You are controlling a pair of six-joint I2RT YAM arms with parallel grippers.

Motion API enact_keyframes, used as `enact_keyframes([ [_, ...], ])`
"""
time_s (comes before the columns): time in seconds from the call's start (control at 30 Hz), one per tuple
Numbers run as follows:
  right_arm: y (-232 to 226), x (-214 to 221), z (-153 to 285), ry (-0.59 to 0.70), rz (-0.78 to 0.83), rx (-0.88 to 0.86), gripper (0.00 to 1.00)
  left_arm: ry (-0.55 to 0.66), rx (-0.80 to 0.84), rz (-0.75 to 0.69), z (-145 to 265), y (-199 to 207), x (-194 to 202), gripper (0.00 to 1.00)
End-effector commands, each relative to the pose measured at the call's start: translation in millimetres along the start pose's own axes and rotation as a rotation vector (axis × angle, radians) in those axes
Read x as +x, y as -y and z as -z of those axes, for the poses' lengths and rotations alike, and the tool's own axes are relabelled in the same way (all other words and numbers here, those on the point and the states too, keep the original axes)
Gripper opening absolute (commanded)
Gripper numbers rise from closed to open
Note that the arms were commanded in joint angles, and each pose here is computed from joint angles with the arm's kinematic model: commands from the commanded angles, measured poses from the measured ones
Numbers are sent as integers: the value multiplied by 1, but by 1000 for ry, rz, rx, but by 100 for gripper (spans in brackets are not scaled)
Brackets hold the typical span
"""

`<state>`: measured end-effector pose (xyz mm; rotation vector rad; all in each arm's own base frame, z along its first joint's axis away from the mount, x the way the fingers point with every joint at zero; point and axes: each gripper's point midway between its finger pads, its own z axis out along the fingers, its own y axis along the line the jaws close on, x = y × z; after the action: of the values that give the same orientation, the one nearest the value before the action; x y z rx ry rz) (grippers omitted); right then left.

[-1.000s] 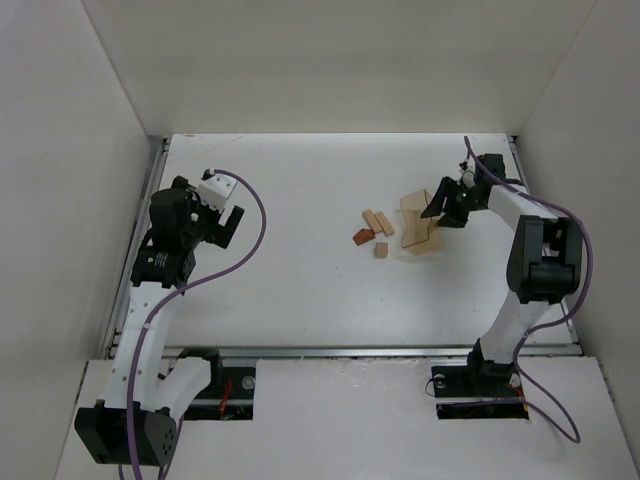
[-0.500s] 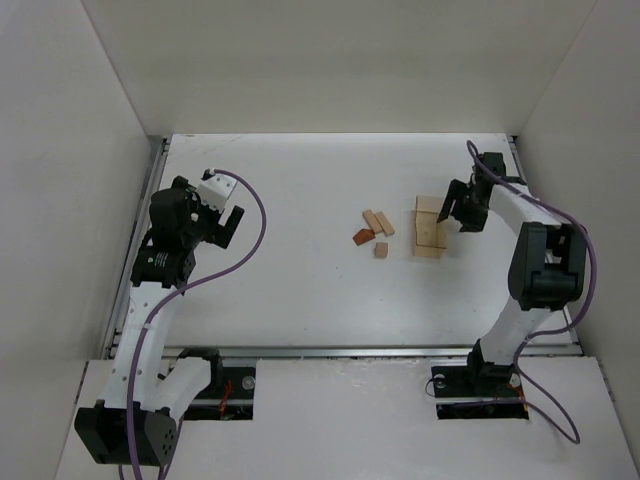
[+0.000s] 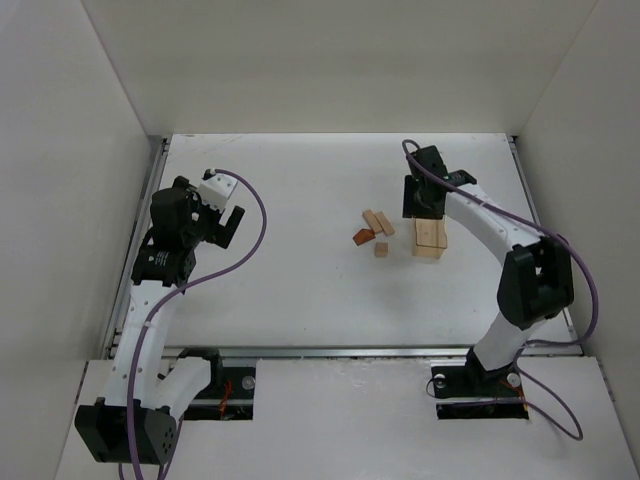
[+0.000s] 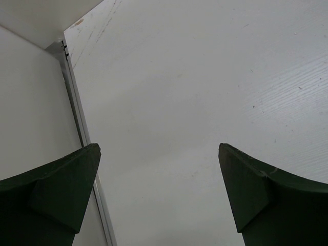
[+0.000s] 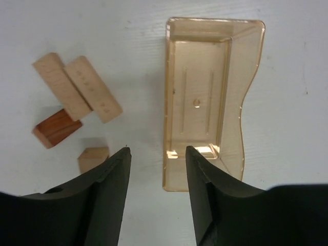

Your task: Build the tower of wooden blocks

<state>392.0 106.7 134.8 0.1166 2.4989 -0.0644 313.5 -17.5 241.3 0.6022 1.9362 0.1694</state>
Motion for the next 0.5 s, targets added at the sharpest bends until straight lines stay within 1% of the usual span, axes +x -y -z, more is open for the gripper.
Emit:
enact_keyframes([
  [0.0, 25, 13, -11, -68, -32, 120, 51, 50, -1, -7, 3, -3, -15, 100],
  [0.17, 11, 38, -23, -131, 8, 93, 38, 50, -1, 4, 3, -2, -15, 100],
  [0.2, 11, 40, -26, -139, 11, 96, 33, 50, -1, 4, 3, -2, -15, 100],
  [0.3, 6, 50, -34, -165, 26, 92, 29, 50, -1, 4, 3, -2, -15, 100],
  [0.33, 7, 55, -39, -178, 39, 96, 29, 50, -1, 4, 3, -2, -15, 100],
  [0.4, 11, 56, -42, -178, 54, 121, 24, 50, -1, 4, 3, -2, -15, 100],
  [0.43, 14, 58, -43, -182, 58, 134, 19, 50, -1, 4, 3, -2, -15, 100],
  [0.47, 18, 62, -45, -193, 65, 153, 16, 50, -1, 4, 3, -2, -15, 100],
])
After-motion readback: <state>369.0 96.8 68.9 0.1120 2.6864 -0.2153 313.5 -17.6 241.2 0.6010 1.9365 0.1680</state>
